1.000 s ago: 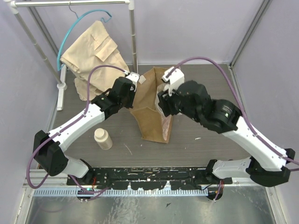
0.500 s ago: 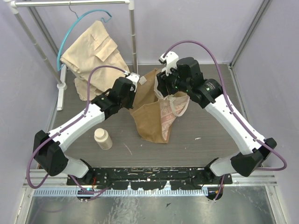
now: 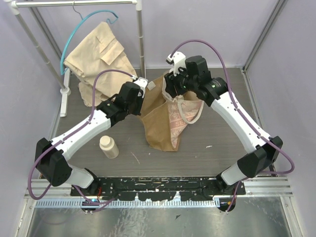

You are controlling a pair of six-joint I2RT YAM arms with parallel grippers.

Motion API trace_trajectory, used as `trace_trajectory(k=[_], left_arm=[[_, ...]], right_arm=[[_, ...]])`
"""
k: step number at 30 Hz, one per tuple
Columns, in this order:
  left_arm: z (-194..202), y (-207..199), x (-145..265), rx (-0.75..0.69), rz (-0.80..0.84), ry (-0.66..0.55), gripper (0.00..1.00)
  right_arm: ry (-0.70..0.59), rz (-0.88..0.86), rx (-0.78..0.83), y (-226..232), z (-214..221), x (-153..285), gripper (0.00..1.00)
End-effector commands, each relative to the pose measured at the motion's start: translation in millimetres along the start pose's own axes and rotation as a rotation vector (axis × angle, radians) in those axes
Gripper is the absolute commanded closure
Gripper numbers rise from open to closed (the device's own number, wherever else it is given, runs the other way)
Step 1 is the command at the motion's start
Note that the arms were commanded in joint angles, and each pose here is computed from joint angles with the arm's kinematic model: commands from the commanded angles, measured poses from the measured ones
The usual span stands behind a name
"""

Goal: Place the personal care products into the canvas bag

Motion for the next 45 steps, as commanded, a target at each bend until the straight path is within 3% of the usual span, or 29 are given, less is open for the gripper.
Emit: trace_trajectory(k=[1,11,19,25,36,45], left_arm=[[-4,2,12,-0.011,0.016,-0.012,1.00],[-4,1,9,-0.015,0.020,-0.006,1.00],[-5,0,11,-0.013,0.034,-0.014,1.00],[-9,-1,13,-0.018,0.041,-0.023,1.00],[-7,-2,11,-0.014,0.048,-0.017,1.00],[-7,-2,13,-0.015,0.057,-0.017,1.00]], right_arm=[[-0.231,0.028,0.045,-14,-59,20,0.99],[-0.255,0.025,0.047,-18,-75,25,0.99],[-0.168,-0.114,-0.025,4,-21,-5,0.99],[-0.131,-0.282,-0.056,36,15,2,0.99],[-0.118,-0.490,-0.064,72,11,53,0.99],[0.025,-0.484,-0.012,90,45,14,0.99]])
Point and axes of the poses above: each gripper's point midway between its finger pads, its own x axis back along the fingers, its own y axis along the line the jaws close on, z = x × y, the point moved 9 cm from there along x, back along the fingers, and after that the axes turned 9 degrees about x, right-handed, at the moved point
